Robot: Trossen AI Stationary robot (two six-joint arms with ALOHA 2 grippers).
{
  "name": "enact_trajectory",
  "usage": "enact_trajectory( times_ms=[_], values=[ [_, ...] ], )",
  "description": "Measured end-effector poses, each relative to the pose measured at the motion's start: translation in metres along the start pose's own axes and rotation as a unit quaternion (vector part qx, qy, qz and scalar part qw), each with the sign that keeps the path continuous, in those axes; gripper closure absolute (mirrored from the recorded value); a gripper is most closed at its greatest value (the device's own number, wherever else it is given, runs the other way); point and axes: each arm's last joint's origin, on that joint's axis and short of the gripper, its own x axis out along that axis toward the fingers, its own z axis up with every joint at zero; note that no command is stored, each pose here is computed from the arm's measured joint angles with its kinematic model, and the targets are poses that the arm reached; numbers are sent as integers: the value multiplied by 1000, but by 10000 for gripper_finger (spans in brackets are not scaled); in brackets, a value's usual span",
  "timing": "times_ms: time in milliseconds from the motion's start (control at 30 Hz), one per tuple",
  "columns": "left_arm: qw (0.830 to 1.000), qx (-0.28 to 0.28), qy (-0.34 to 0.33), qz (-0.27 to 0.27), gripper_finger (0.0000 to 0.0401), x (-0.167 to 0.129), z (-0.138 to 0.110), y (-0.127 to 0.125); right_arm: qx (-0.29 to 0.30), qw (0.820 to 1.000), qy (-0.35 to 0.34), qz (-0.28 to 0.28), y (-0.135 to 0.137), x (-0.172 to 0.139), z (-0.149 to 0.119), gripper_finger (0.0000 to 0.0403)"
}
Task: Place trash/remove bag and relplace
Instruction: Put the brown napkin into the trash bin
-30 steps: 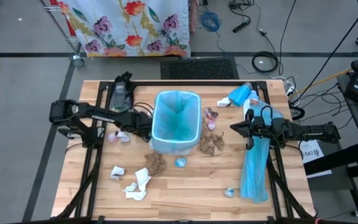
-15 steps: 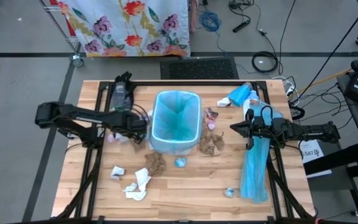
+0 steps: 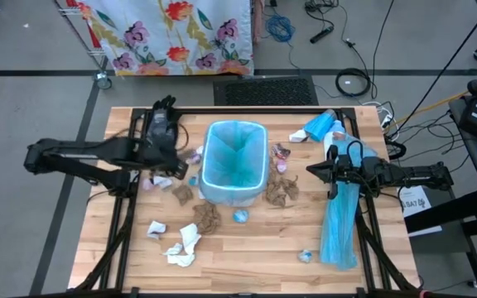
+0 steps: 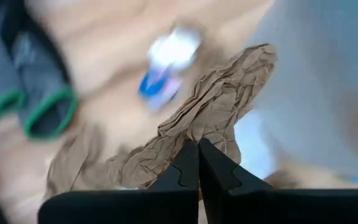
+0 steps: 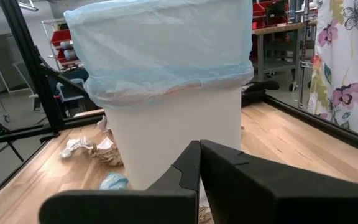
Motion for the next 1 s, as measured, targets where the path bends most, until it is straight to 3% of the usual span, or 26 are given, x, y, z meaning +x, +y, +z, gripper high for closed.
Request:
enact_trajectory(
  times_ms=[267, 467, 567, 700, 1000],
  values=[
    [988, 40, -134, -68, 401, -68, 42, -10, 0, 1000, 0, 0, 0, 0, 0, 403],
    [962, 70, -225, -139, 401, -98, 73, -29, 0, 1000, 0, 0, 0, 0, 0, 403],
    [952, 98, -238, -167, 401, -101, 87, -42, 0, 1000, 0, 0, 0, 0, 0, 403],
    [951, 123, -223, -177, 401, -92, 101, -60, 0, 1000, 0, 0, 0, 0, 0, 403],
    [941, 169, -179, -232, 386, -64, 116, -97, 0, 1000, 0, 0, 0, 0, 0, 403]
  ],
)
